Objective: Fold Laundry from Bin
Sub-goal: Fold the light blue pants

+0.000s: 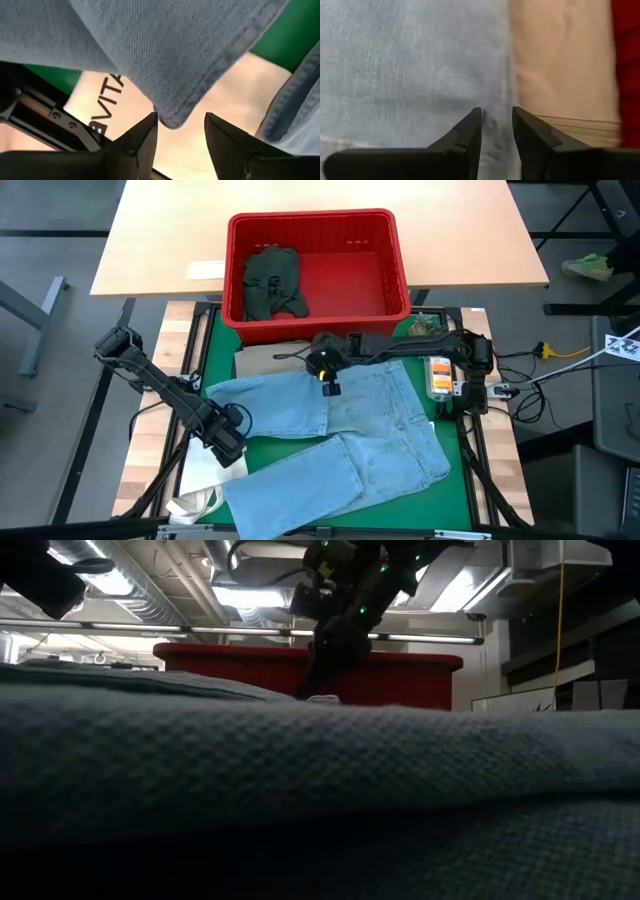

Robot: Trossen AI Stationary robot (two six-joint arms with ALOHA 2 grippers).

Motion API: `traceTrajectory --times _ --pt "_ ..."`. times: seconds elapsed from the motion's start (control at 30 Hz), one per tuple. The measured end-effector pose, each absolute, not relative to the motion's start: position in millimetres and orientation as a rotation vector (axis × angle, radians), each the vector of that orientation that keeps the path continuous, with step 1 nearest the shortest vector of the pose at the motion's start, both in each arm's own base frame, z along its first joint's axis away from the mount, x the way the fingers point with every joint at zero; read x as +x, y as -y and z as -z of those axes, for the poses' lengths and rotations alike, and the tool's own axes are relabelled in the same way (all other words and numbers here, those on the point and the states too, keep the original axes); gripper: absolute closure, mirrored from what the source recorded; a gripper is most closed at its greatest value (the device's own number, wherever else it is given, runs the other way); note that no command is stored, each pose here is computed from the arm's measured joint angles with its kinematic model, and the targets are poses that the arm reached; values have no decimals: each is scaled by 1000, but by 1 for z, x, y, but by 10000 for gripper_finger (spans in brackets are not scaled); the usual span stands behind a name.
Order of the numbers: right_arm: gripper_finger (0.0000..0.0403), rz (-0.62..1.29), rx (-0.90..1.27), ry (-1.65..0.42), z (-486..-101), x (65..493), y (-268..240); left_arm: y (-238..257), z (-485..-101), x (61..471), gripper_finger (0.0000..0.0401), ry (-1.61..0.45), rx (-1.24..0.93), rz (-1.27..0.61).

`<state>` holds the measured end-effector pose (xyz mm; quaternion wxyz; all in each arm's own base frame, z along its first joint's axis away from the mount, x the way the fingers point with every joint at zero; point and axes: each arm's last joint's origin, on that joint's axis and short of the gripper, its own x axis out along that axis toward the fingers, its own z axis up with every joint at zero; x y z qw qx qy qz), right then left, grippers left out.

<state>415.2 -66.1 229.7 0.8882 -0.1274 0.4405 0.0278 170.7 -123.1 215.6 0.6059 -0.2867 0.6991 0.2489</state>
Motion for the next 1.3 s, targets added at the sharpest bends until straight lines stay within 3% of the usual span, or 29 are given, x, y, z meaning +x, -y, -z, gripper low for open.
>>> traceTrajectory --times 0.27,0.4,0.63,0.77,1.03,1.3 --pt "290 40 -367 -891 -266 397 68 124 -216 170 276 -1660 -691 -557" --pt "290 -21 -355 -870 -272 394 59 123 -216 170 281 -1611 -676 -599" --pt "290 -230 -404 -889 -262 397 -3 124 -216 171 282 -1611 -684 -585" --pt "290 -239 -512 -827 -262 401 -36 125 -216 170 282 -1588 -641 -571" --pt "290 -198 -605 -836 -226 409 -68 124 -216 171 282 -1570 -634 -581" --pt "290 -306 -594 -1059 -174 410 -70 126 -216 168 282 -1584 -618 -582"
